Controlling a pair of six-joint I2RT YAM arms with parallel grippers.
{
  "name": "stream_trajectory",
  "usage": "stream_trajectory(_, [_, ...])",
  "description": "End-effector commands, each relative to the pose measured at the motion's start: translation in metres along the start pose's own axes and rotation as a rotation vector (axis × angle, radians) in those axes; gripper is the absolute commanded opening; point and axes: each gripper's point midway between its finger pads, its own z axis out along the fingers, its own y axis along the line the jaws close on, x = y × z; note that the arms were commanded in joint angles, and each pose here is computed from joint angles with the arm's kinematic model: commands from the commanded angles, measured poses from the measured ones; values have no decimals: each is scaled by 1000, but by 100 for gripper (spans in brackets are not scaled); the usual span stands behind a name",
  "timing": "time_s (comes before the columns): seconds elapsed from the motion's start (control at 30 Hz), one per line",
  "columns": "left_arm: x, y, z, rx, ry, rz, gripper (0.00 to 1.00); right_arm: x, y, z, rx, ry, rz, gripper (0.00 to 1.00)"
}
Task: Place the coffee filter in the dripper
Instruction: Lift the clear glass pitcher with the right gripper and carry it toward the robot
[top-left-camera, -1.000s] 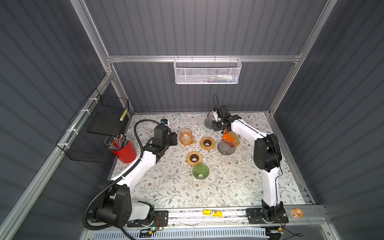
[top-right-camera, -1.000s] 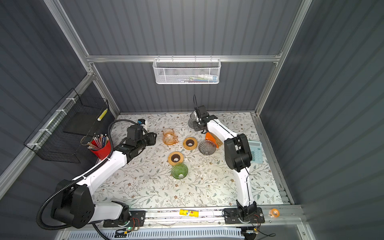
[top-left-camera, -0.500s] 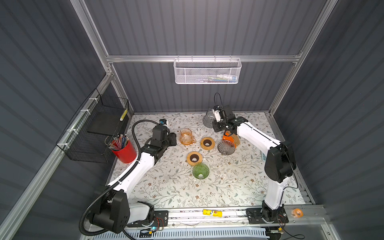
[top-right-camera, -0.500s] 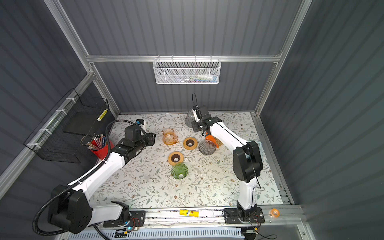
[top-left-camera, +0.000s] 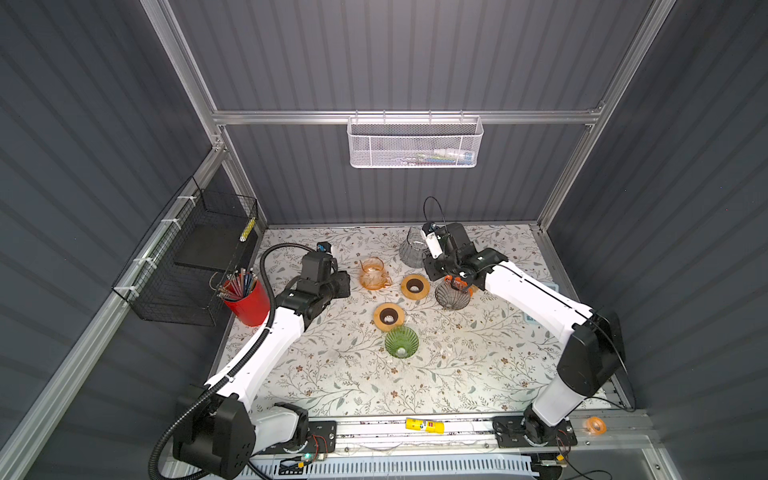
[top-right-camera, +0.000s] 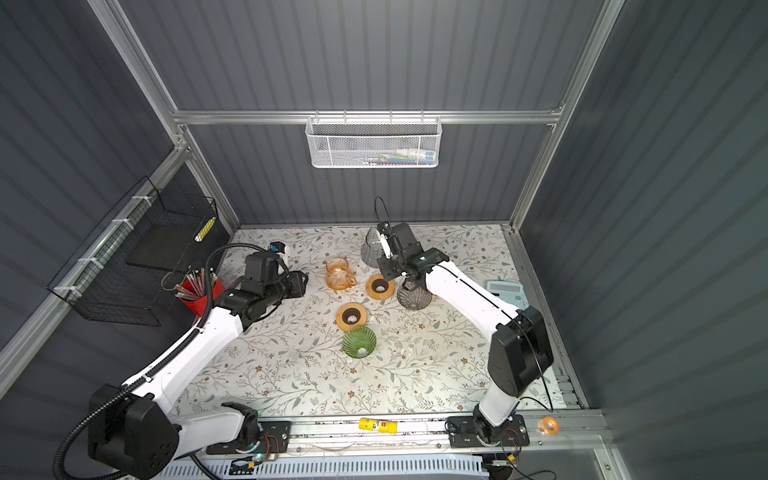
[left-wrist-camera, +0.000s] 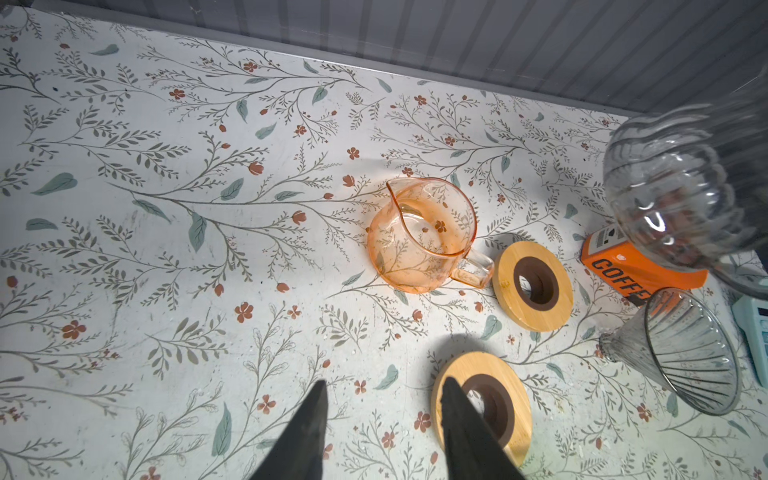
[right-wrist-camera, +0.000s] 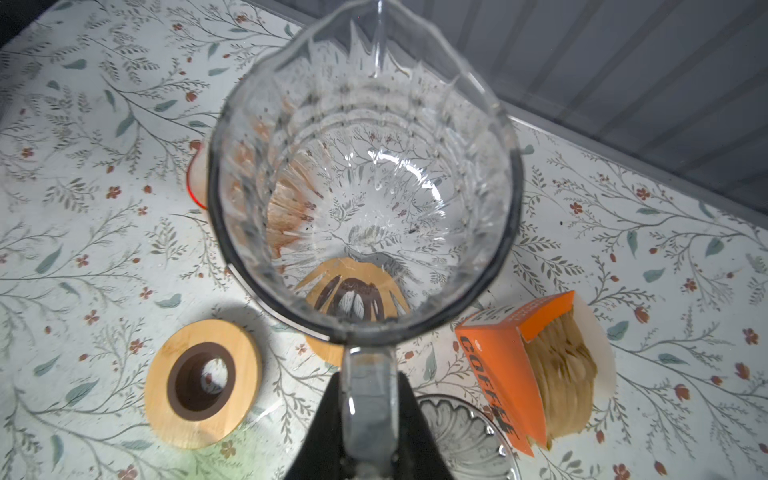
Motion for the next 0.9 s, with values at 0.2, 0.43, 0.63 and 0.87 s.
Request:
stream_trajectory(0.2, [10,4,5,-15,88,-102,45,-7,42,-57,-83,-127,-63,0])
stream_trajectory(0.43, [8,15,3,81,75,-229,44,4,74,-90,-171,-154,-101,0])
stream_trajectory(0.63, [8,18,-1,112,68,-282,44,22,109,-111,-263,-137,-174,0])
stream_trajectory(0.87, [8,21,-6,112,58,-299,44,57,155,-121,-360,-73,-287,0])
